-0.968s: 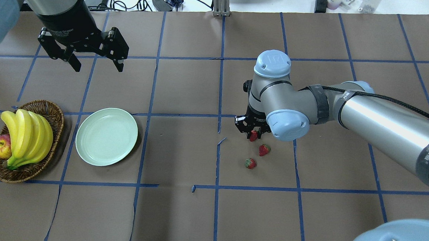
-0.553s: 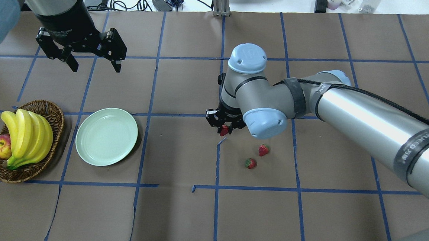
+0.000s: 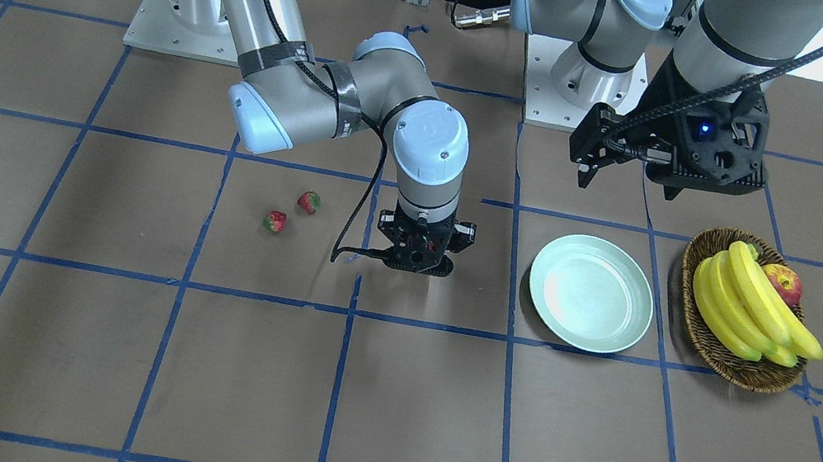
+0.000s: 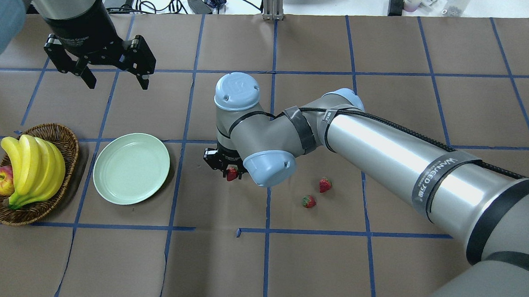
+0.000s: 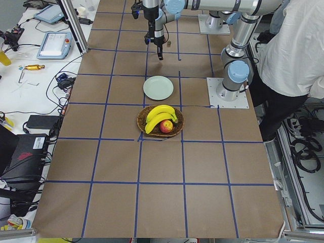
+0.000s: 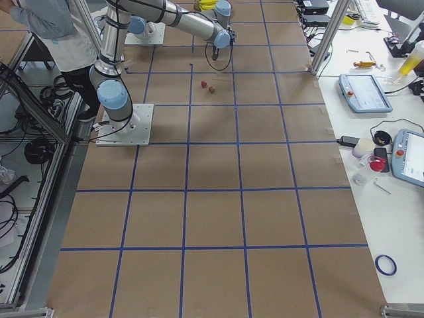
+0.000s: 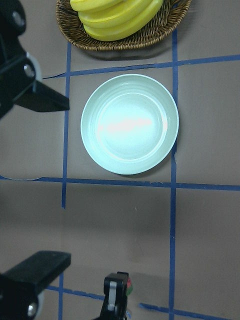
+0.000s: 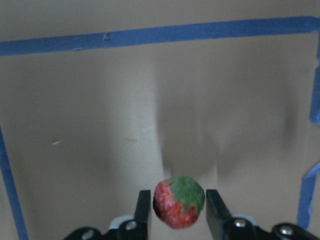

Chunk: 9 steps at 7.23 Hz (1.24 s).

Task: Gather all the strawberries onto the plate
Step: 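Carry the strawberry toward the plate and release it on the table, then move the right gripper to a second strawberry and grasp it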

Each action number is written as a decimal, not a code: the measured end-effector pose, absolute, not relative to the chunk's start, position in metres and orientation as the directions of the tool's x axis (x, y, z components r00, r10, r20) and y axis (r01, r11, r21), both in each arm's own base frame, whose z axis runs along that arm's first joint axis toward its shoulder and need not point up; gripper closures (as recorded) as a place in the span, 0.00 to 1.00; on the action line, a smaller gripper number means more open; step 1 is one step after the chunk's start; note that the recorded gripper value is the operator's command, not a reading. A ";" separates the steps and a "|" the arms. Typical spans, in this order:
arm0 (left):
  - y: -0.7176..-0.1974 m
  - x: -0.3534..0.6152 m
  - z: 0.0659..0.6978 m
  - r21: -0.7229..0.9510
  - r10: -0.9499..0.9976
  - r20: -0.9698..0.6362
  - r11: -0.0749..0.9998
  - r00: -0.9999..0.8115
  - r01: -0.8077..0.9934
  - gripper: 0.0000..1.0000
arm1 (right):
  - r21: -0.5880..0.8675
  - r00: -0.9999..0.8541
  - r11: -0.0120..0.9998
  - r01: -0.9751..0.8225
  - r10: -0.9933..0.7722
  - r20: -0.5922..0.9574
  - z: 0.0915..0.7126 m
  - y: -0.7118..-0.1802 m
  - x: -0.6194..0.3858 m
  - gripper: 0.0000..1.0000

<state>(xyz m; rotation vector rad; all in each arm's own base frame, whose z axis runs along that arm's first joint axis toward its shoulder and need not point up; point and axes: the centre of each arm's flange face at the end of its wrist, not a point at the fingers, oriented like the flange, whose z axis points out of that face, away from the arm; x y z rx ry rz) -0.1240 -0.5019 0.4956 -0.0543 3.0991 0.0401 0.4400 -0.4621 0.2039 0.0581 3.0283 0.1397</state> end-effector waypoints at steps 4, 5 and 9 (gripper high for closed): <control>-0.501 -0.124 0.498 0.020 -0.035 -0.042 0.999 -0.998 -0.036 0.00 | 0.048 -1.000 0.999 0.018 0.017 0.025 0.222 -0.457 0.360 0.00; -0.500 -0.124 0.498 0.020 -0.035 -0.042 0.999 -0.999 -0.036 0.00 | 0.075 -0.999 0.997 0.021 0.017 0.044 0.216 -0.448 0.321 0.00; -0.500 -0.124 0.499 0.019 -0.035 -0.042 0.999 -0.998 -0.036 0.00 | 0.139 -0.998 0.990 0.030 0.022 0.064 0.182 -0.413 0.279 0.40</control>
